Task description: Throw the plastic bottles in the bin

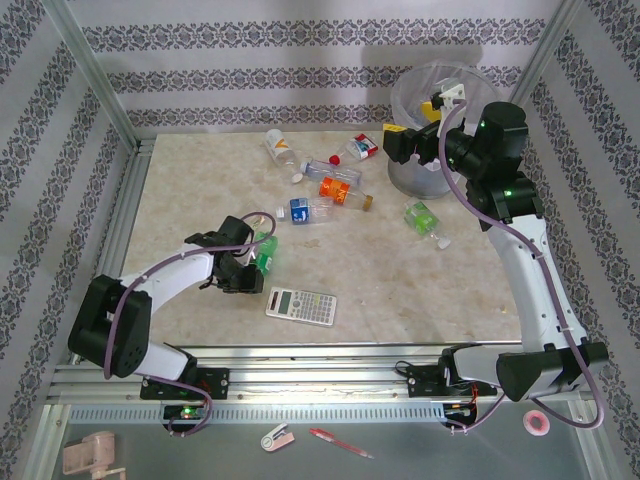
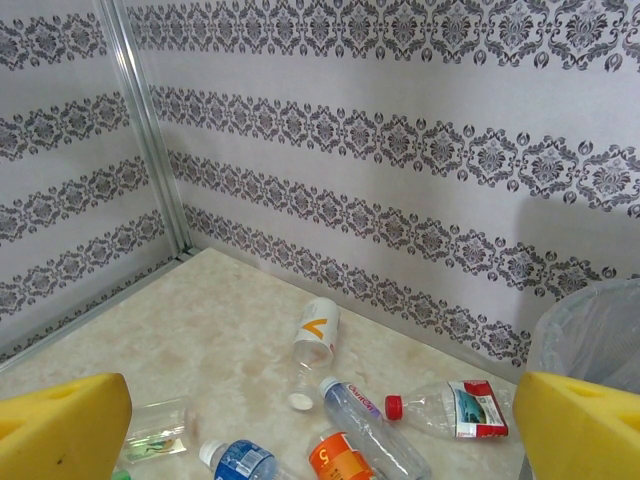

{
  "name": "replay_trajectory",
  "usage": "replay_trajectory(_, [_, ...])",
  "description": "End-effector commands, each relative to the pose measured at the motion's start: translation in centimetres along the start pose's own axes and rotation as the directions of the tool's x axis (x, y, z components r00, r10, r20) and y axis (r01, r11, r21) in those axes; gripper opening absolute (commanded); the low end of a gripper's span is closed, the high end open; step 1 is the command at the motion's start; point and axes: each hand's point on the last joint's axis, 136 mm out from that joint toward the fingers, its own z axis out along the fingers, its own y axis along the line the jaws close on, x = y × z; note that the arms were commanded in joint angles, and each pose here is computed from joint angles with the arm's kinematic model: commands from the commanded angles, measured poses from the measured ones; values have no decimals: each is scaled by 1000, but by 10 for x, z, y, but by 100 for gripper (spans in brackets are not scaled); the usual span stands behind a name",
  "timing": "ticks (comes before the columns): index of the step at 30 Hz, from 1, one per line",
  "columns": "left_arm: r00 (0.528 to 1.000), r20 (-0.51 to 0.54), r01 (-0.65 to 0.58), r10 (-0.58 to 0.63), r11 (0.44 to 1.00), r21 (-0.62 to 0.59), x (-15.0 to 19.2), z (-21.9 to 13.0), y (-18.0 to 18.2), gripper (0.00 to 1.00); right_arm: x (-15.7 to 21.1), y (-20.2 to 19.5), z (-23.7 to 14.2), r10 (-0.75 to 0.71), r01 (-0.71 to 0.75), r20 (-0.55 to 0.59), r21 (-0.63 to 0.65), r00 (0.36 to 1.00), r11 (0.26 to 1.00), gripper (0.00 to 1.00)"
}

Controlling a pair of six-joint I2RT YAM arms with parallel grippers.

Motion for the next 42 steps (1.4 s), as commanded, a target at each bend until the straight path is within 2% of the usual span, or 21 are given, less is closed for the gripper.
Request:
replay_trajectory(1, [994,69,-86,83,995,49,-7,-12,-18,22,-2,8,-4,9,-8,10,-17,1000,1000,98])
replay_trajectory(7, [963,219,-177,156,981,79,-25,-42,-39,21,0,8,4,162,-163,-16,-62,987,985,98])
replay_trajectory(10, [931,314,-224,186,971,89,-36,-63,-51,21,3,16,9,220,-225,-52,-112,974,968,98])
replay_trajectory(15, [854,460,-309,243,948,74,-53,-99,-72,21,11,26,19,336,-352,-114,-179,935,919,98])
replay_trajectory(22, [735,610,-408,294,912,52,-77,-145,-104,18,35,60,34,401,-468,-258,-305,879,830,98])
replay_trajectory(30, [647,684,-511,337,858,60,-91,-175,-143,17,62,96,46,411,-558,-400,-387,819,734,97])
replay_trajectory(42, [611,696,-584,377,808,76,-90,-182,-172,17,77,126,63,375,-581,-474,-430,797,691,95])
